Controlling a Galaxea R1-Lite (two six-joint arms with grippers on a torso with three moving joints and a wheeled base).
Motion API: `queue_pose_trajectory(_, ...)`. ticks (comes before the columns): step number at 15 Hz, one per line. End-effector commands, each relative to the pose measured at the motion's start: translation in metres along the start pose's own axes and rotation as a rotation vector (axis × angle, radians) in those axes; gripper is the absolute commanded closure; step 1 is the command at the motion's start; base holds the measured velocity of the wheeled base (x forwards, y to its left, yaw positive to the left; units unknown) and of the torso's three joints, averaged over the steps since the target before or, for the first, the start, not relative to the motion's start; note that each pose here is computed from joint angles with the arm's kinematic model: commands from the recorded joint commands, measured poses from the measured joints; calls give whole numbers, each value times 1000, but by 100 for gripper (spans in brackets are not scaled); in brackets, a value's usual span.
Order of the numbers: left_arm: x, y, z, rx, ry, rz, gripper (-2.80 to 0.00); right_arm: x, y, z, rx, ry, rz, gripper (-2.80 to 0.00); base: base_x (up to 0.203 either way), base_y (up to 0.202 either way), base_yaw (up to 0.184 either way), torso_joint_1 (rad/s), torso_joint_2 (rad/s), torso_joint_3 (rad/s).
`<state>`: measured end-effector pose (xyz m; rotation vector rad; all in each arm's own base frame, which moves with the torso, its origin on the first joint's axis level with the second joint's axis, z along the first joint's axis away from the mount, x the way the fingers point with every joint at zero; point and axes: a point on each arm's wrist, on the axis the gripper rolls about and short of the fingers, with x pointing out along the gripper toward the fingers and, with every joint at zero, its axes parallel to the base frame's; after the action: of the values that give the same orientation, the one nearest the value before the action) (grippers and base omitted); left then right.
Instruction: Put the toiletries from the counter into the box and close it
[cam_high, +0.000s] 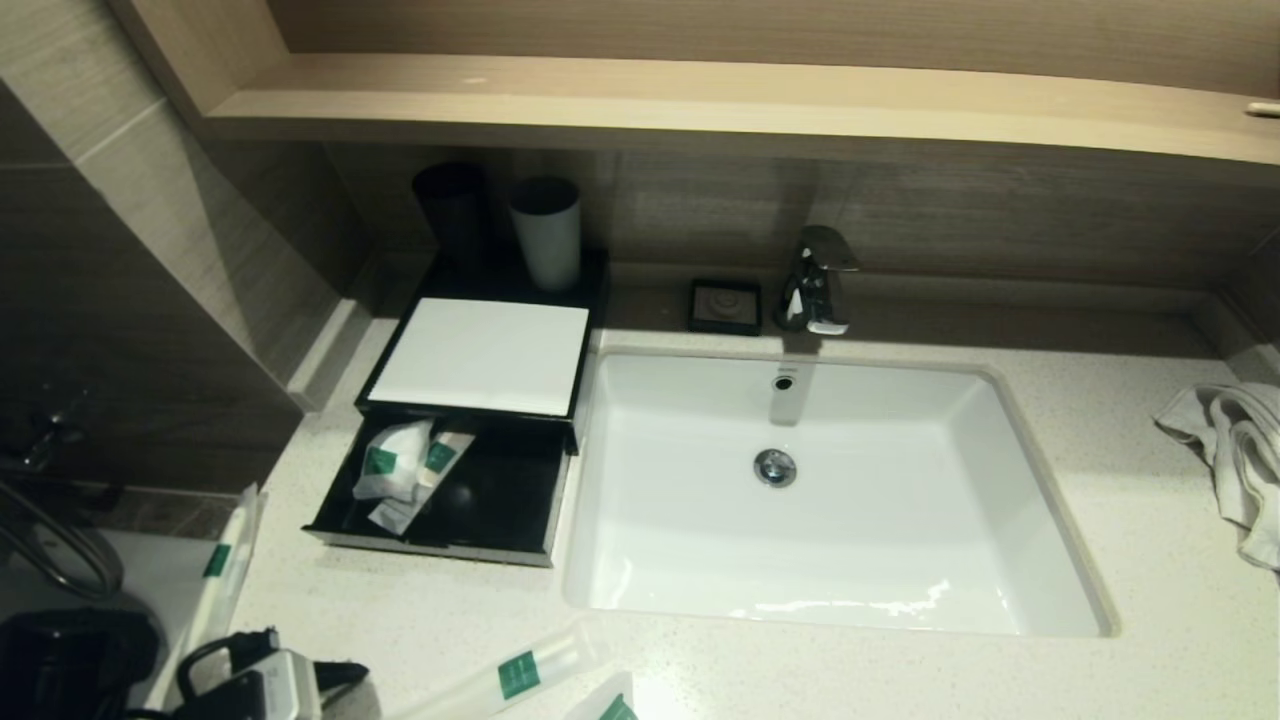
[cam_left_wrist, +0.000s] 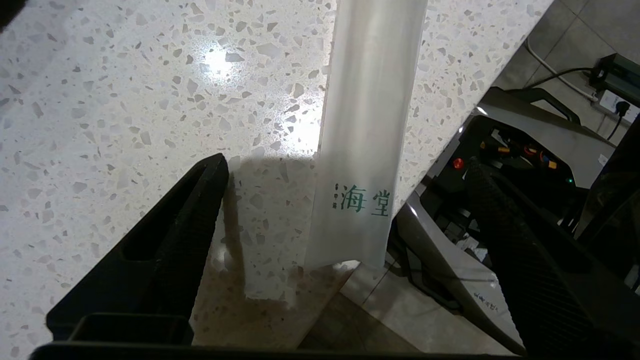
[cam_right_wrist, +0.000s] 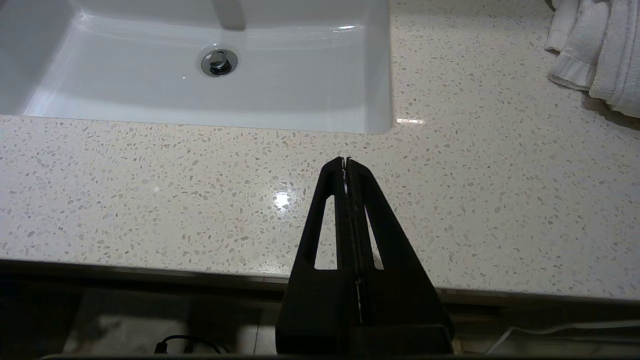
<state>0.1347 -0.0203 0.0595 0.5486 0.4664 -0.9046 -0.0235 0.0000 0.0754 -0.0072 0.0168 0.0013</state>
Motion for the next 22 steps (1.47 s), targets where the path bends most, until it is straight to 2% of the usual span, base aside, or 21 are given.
queue_pose_trajectory(1,0,0,0,7,-5,-1,-280,0,0,0,-2,0,0,0,0,0,0,0,0,0)
queue_pose_trajectory(8,0,0,0,6,-4,-2,-280,0,0,0,0,0,0,0,0,0,0,0,0,0)
queue_pose_trajectory(9,0,0,0,6,-3,-2,-32,0,0,0,-1,0,0,0,0,0,0,0,0,0)
queue_pose_trajectory(10,1,0,-1,3,-1,-5,0,0,0,0,0,0,0,0,0,0,0,0,0,0)
queue_pose_trajectory(22,0,0,1,6,-9,2,0,0,0,0,0,0,0,0,0,0,0,0,0,0)
